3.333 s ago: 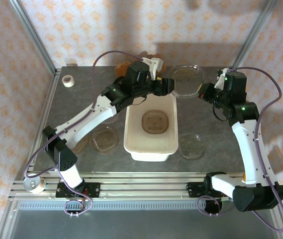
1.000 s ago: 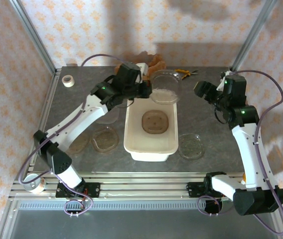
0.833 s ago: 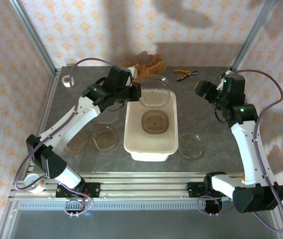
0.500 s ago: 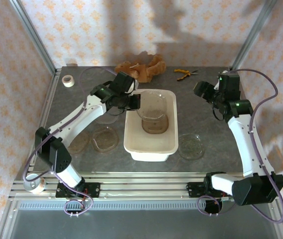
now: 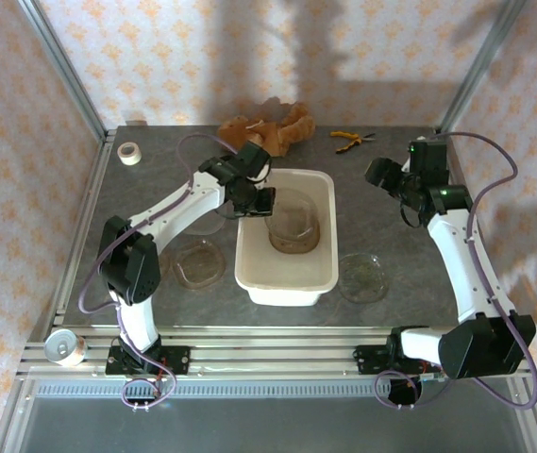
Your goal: Place the plates into the plastic bin on the countertop
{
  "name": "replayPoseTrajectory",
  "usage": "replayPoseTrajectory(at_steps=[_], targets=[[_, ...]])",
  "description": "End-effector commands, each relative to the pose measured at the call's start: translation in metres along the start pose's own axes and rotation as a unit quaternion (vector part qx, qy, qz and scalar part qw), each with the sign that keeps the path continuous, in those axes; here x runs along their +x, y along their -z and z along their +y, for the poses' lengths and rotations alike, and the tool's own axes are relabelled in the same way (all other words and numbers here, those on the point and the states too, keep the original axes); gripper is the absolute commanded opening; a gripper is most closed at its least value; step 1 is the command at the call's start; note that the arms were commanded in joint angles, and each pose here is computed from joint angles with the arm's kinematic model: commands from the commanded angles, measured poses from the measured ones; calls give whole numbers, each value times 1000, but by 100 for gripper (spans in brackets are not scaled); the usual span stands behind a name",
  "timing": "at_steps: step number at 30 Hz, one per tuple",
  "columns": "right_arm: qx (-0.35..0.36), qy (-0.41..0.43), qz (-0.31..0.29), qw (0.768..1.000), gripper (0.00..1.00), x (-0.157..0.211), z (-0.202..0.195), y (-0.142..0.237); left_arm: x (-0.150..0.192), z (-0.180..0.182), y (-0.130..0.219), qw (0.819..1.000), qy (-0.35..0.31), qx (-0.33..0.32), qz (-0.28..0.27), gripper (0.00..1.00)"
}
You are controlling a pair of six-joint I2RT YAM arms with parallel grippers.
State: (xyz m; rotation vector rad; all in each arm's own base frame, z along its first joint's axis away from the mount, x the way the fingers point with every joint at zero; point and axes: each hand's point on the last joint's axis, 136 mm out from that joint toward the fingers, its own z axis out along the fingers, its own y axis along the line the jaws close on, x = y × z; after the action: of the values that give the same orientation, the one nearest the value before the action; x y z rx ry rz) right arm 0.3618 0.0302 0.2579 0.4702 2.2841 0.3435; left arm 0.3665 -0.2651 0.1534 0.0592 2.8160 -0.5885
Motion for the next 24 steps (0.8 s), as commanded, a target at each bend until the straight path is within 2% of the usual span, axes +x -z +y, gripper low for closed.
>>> replayPoseTrajectory(at_steps=[1,11,20,24], targets=[[21,5,3,1000,85,2,-11,-10,-1,-3,-20,1000,9,0,20,0],[22,9,16,1000,84,2,-10,-25,0,4,-46,999,21,-26,41,0],[23,12,22,999,84,6,-12,-34,-12,-26,-12,999,-15,-30,18,0],[20,14,23,999,84,7,-12,-37,-6,-36,-4,999,-21,-32,27,0]])
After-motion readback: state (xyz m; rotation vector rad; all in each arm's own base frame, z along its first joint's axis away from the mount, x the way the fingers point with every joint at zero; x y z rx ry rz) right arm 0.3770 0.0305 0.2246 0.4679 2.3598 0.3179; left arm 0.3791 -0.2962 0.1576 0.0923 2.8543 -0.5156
